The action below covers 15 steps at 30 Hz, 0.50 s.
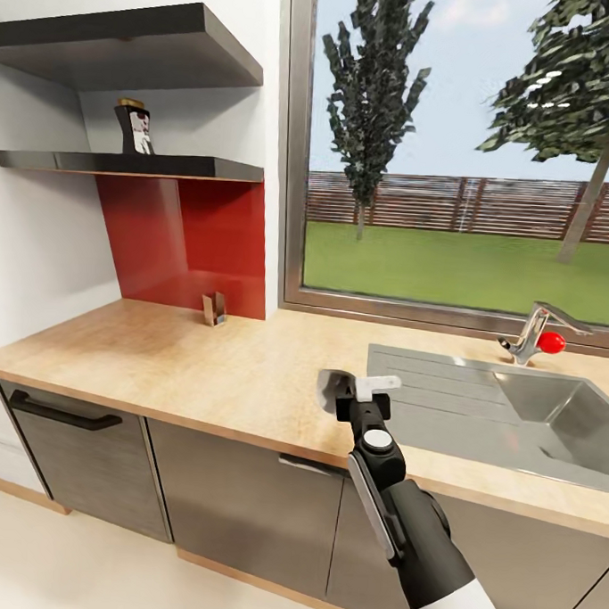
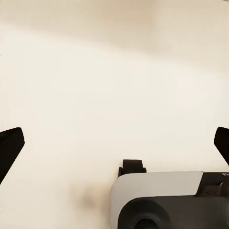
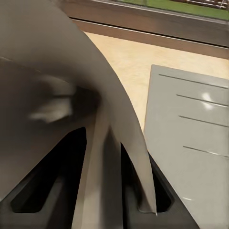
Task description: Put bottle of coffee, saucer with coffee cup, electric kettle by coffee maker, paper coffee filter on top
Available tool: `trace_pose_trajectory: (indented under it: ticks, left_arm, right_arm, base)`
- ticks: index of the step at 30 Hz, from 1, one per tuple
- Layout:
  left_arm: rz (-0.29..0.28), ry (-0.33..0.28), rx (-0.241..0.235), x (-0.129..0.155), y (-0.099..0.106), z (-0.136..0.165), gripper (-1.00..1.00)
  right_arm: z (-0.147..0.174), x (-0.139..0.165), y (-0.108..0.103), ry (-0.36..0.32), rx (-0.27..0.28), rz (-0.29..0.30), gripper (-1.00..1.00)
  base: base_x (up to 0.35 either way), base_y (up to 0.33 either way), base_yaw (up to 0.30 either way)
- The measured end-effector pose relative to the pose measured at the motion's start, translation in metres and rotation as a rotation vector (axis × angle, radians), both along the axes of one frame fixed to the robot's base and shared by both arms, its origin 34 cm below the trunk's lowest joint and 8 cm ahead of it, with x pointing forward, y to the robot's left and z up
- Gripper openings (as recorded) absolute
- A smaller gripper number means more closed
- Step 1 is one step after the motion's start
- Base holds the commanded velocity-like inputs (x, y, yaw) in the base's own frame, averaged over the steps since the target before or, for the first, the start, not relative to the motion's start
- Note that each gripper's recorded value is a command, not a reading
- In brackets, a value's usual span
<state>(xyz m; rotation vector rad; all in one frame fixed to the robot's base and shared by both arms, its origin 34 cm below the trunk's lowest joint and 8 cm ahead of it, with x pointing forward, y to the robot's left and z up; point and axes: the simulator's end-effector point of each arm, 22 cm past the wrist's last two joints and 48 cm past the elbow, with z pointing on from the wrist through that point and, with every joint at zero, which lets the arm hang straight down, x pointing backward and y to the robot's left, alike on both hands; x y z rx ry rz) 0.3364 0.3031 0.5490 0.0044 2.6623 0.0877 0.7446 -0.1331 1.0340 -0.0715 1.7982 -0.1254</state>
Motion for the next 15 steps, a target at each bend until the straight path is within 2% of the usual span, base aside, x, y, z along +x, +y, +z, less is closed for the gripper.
trace_pose_trajectory:
  ticks: [15]
  left_arm:
    - [0.000, 0.000, 0.001, 0.000, 0.000, 0.000, 1.00]
  right_arm:
    - [0.013, -0.001, 0.001, -0.025, 0.008, 0.002, -1.00]
  base:
    - [0.000, -0.013, 0.000]
